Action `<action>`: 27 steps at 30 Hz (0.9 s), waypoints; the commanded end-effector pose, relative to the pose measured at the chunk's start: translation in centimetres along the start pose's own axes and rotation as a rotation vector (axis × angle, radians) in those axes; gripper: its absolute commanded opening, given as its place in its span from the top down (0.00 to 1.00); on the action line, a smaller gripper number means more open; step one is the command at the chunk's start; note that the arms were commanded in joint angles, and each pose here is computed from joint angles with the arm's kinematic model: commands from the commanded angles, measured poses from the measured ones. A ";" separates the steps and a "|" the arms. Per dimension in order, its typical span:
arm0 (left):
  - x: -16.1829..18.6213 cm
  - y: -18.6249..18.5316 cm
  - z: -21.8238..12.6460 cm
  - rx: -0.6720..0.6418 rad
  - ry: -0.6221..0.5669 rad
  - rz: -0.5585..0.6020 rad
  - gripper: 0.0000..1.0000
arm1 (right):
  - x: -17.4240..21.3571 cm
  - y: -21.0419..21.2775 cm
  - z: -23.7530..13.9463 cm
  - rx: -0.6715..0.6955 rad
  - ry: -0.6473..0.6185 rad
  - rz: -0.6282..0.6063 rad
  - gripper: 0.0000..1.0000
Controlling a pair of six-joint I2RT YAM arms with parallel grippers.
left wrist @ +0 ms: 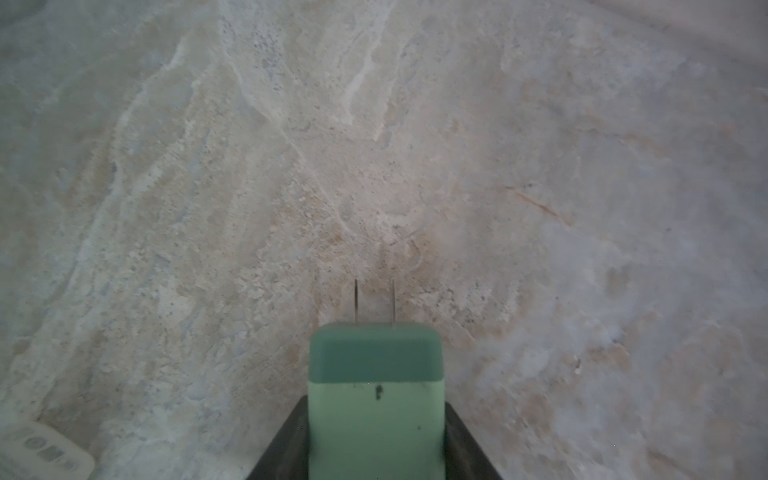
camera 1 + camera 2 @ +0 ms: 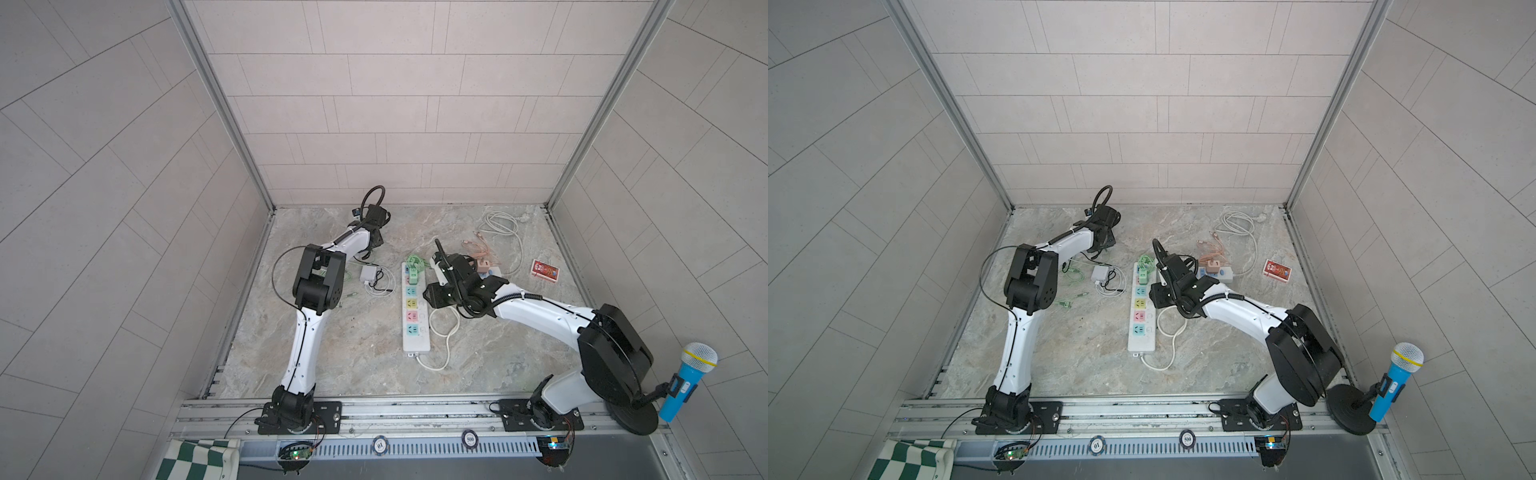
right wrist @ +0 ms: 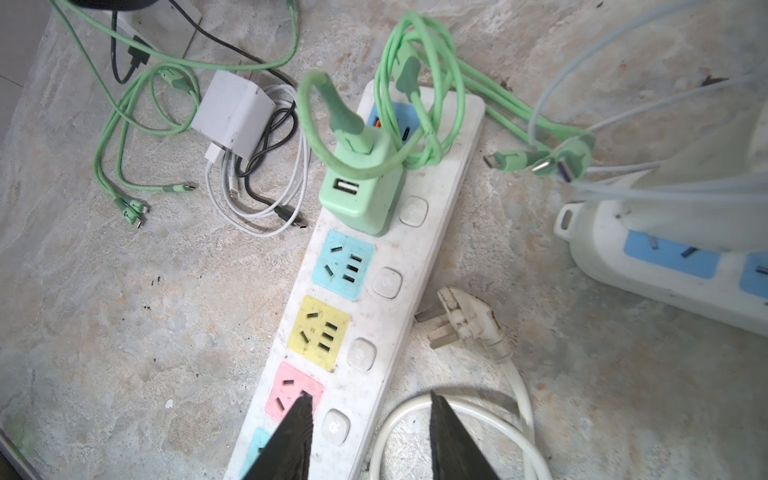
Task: Insert the plug
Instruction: 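Lower the left gripper, close it on the green charger and lift, then carry the green charger with the left gripper toward the right gripper while the right reaches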
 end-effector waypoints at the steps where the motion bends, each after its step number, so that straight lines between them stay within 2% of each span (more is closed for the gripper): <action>1: 0.2 0.1 -3.1 0.091 0.047 0.033 0.74 | -0.6 -0.3 -1.3 -0.005 -0.036 0.002 0.55; 5: 1.5 1.2 -6.4 0.193 0.067 -0.003 0.75 | -1.5 -0.1 -2.7 -0.019 -0.091 -0.002 0.55; 12: 4.1 1.8 -12.4 0.350 0.108 -0.057 0.73 | -3.0 1.9 -2.7 -0.176 -0.240 0.016 0.54; 17: 5.8 1.6 -14.8 0.473 0.164 -0.155 0.73 | -3.8 3.7 -1.5 -0.227 -0.306 0.014 0.54; 20: 7.2 1.8 -15.9 0.497 0.178 -0.181 0.73 | -4.7 5.3 -0.8 -0.267 -0.382 0.021 0.54; 23: 8.2 2.6 -16.7 0.538 0.205 -0.259 0.74 | -5.4 6.8 0.0 -0.281 -0.452 0.026 0.54; 27: 8.4 3.2 -18.7 0.599 0.217 -0.311 0.79 | -5.7 8.6 1.4 -0.290 -0.485 0.032 0.54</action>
Point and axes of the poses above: each gripper's point midway between its finger pads, its own z axis out along the fingers, its own y axis along the line the jaws close on, x = y × z, the point moved 5 cm from there along -z, back along the fingers, and after that the axes turned 8 degrees about -z, right-handed, at the moved point
